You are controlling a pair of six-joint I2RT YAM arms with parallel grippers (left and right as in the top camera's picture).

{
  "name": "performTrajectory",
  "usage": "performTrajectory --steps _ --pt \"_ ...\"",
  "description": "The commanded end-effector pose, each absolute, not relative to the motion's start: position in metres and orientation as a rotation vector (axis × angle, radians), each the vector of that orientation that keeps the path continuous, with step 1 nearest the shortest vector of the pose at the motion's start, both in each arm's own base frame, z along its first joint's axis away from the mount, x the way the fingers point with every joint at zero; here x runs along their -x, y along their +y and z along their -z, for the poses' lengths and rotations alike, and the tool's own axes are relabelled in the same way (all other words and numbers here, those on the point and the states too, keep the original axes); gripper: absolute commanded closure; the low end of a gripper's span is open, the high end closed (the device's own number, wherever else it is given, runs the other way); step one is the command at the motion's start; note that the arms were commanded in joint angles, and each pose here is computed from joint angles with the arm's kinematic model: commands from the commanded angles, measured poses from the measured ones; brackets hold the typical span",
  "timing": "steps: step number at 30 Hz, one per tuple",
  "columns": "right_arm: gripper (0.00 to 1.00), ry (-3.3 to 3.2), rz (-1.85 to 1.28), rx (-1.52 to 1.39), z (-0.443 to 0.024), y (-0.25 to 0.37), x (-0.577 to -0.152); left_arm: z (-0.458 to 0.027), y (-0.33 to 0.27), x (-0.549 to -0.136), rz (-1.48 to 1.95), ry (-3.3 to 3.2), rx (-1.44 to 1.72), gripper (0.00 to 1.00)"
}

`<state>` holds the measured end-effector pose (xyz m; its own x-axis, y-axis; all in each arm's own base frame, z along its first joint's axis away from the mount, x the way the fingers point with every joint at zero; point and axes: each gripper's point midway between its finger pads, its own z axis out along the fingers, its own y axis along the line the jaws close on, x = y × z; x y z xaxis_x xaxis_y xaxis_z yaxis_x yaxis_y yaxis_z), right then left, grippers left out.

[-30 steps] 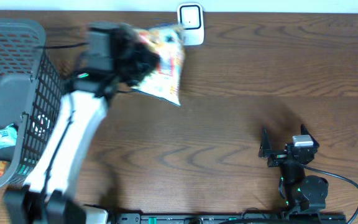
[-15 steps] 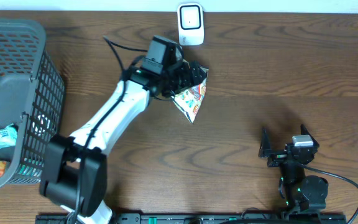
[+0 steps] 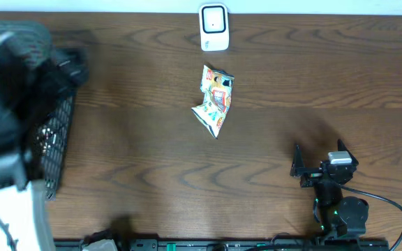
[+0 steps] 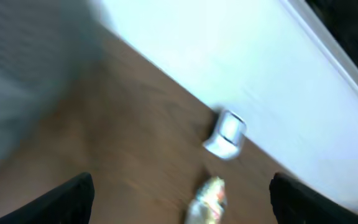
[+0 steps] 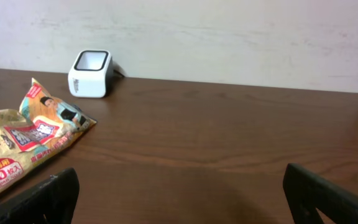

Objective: Scan the item barcode
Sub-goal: 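Return the left gripper into the basket and grasp the green pack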

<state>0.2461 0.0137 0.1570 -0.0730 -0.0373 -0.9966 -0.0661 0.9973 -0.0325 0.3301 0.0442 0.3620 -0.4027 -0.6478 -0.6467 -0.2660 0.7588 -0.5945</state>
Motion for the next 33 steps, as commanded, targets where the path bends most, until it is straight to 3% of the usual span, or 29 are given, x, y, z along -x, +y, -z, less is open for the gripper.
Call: performTrajectory --steps 1,8,18,33 --pt "0.01 1.644 -0.011 0.079 -0.156 0.012 -0.246 -0.363 0.093 -0.300 0.348 1.942 0.832 0.11" --pt "0.01 1.644 -0.011 0.079 -0.156 0.012 -0.246 -0.319 0.129 -0.261 0.281 2.016 1.121 0.11" --pt "0.01 1.644 -0.011 0.079 -0.156 0.012 -0.246 -0.270 0.136 -0.265 0.312 2.153 1.309 0.12" --pt "0.01 1.644 -0.011 0.079 -0.156 0.012 -0.246 -0.255 0.173 -0.251 0.031 2.152 1.412 0.11"
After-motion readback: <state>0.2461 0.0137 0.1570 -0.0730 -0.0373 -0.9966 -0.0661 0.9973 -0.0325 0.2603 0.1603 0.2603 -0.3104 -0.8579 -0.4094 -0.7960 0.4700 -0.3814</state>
